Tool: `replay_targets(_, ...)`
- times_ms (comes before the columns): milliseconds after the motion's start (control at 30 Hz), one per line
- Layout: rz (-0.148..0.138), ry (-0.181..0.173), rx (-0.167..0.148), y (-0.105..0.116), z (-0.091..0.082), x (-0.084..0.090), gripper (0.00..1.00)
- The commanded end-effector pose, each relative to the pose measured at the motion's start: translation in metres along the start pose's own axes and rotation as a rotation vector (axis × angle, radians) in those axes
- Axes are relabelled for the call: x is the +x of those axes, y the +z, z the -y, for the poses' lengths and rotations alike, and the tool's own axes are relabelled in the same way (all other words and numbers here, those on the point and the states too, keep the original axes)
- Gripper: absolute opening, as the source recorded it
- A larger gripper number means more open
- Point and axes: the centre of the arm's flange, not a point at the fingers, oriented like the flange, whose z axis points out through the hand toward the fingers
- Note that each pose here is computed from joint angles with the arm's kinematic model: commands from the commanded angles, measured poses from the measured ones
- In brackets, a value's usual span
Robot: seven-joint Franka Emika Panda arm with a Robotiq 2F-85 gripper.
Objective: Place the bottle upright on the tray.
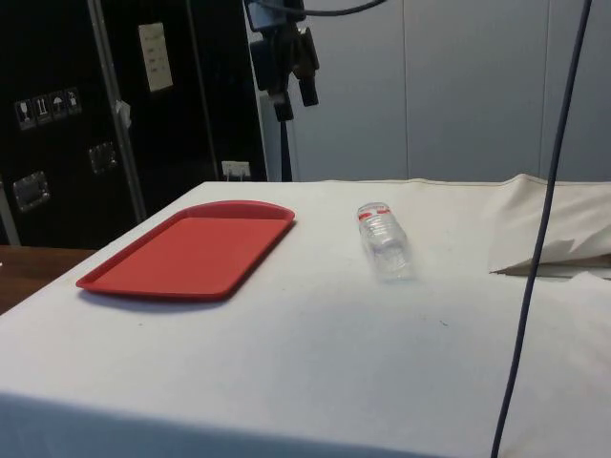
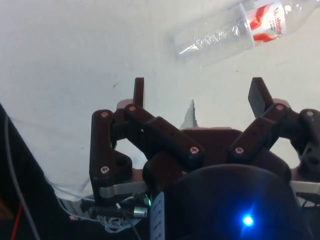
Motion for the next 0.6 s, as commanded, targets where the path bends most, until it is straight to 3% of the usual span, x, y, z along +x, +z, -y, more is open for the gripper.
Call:
replay_targets(0,-0.01,0.01,-0.007,0.003,0.001,-0.002,1.0)
replay_targets(33,0.002,0.005,0.0,0.003,0.0,-0.001,1.0)
replay_targets(67,-0.007,0.015,-0.006,0.006,0.001,-0.003,1.0)
replay_targets(267,0.008,0.051,-0.005,0.023,0.001,-0.009,1.0)
replay_targets(300,0.017,0.042,-0.001,0.021,0.001,-0.007,1.0)
replay_targets(500,0.022,0.09,-0.003,0.04,0.001,-0.015,1.0)
replay_targets(567,0.034,0.086,-0.002,0.041,0.001,-0.015,1.0)
